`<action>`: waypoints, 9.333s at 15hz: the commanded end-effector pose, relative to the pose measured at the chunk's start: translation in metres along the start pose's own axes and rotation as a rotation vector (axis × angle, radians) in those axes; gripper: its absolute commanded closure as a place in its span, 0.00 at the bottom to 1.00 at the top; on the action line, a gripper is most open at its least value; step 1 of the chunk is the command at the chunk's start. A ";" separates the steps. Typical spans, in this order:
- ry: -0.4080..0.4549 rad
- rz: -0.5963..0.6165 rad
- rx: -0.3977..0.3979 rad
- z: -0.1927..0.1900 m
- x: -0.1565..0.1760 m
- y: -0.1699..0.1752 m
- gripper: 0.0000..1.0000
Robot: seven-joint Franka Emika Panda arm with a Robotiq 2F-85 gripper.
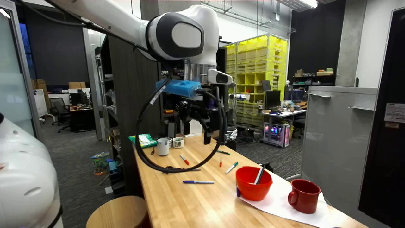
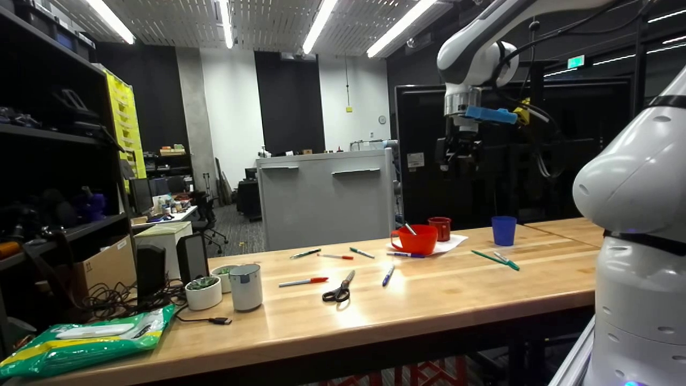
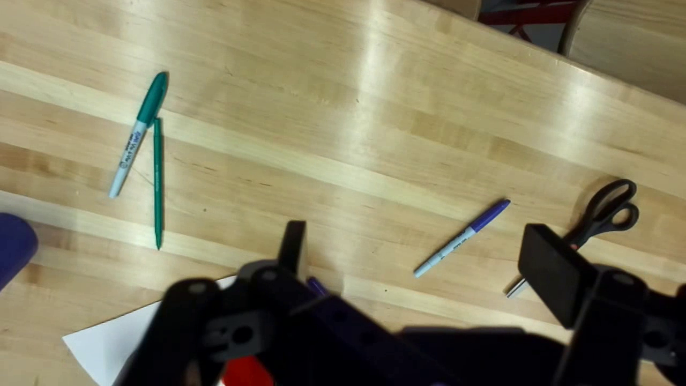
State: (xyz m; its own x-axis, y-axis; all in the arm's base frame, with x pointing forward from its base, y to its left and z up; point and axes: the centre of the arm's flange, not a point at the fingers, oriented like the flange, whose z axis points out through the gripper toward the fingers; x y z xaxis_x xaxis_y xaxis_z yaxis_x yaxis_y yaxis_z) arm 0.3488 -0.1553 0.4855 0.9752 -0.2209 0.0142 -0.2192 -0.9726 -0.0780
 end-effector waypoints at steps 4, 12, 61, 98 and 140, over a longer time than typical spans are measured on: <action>-0.001 -0.001 -0.001 0.000 0.000 -0.001 0.00; 0.101 0.157 0.086 0.034 0.050 0.059 0.00; 0.100 0.491 -0.164 0.122 0.128 0.304 0.00; 0.141 0.427 -0.175 0.170 0.136 0.316 1.00; 0.275 0.156 -0.185 0.030 0.177 0.180 0.99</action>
State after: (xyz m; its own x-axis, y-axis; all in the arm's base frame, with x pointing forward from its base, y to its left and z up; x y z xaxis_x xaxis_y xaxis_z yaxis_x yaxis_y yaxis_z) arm 0.4628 -0.3947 0.4330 0.8683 -0.4001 0.2933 -0.4341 -0.8990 0.0586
